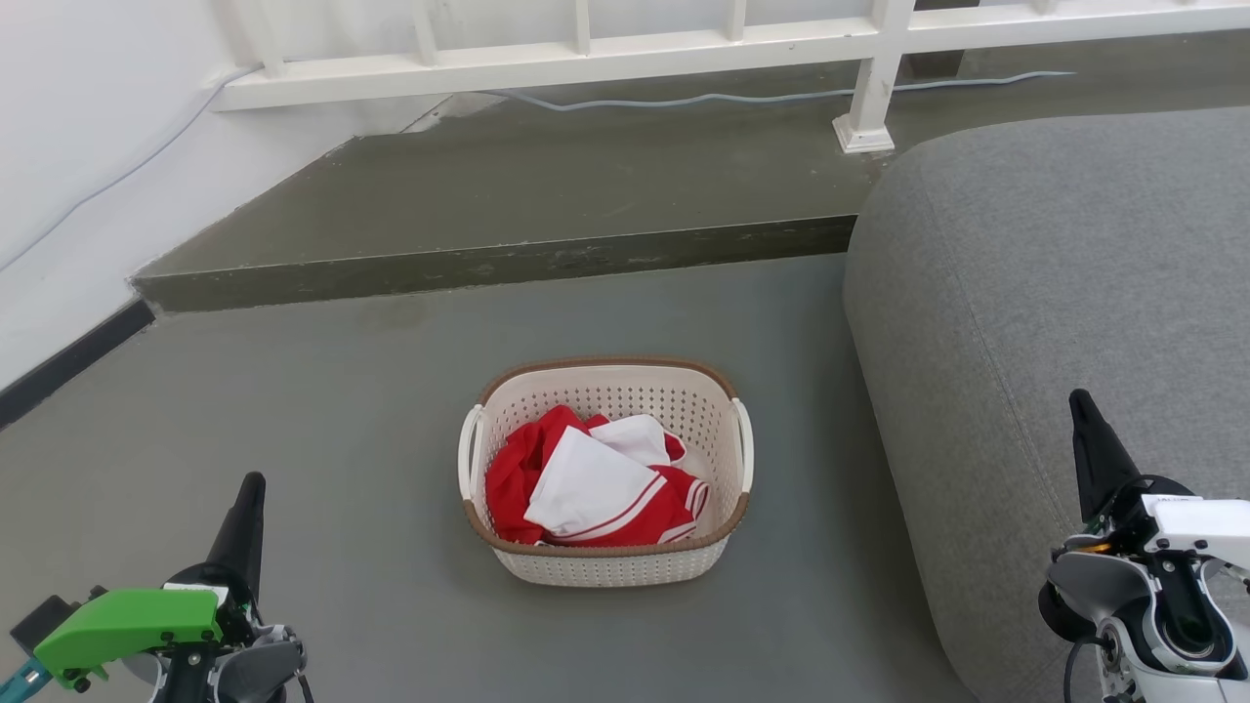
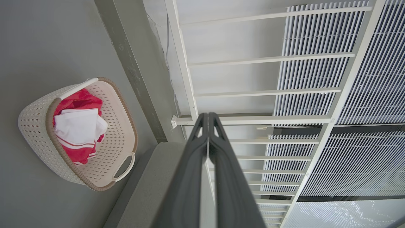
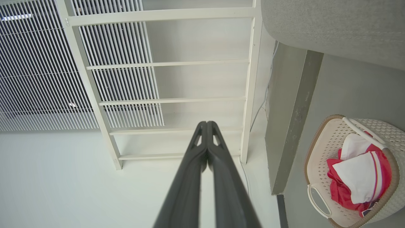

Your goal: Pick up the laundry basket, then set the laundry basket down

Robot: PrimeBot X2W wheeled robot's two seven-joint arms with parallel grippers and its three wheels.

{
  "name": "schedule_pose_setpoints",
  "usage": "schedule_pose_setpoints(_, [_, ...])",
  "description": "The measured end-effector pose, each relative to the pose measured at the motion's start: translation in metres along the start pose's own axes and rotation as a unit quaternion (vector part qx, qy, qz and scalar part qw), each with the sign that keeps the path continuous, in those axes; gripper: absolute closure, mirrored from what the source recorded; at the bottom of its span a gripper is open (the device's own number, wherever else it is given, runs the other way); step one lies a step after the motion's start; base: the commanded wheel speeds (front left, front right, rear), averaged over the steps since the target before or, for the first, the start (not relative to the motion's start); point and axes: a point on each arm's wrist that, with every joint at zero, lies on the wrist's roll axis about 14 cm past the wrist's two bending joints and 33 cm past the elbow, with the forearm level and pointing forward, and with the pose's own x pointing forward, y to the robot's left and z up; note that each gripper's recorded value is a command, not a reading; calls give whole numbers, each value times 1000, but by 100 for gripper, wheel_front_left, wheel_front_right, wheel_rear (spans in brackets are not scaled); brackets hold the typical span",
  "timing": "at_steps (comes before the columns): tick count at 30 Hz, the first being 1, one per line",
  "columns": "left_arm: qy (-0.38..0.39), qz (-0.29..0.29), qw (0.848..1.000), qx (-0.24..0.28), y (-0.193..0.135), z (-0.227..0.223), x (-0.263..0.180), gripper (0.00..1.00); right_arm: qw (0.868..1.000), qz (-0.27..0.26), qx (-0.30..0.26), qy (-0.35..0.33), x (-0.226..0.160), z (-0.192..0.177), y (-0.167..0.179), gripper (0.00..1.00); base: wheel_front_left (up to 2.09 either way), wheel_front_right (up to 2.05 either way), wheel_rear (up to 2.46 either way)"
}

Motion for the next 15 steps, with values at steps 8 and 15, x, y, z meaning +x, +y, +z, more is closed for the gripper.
schedule_pose_setpoints(8, [0,0,1000,0,0,0,0,100,1000,0,1,0,0,0,0,100,0,0,0])
schedule_pose_setpoints(15, [0,0,1000,0,0,0,0,100,1000,0,1,0,0,0,0,100,0,0,0])
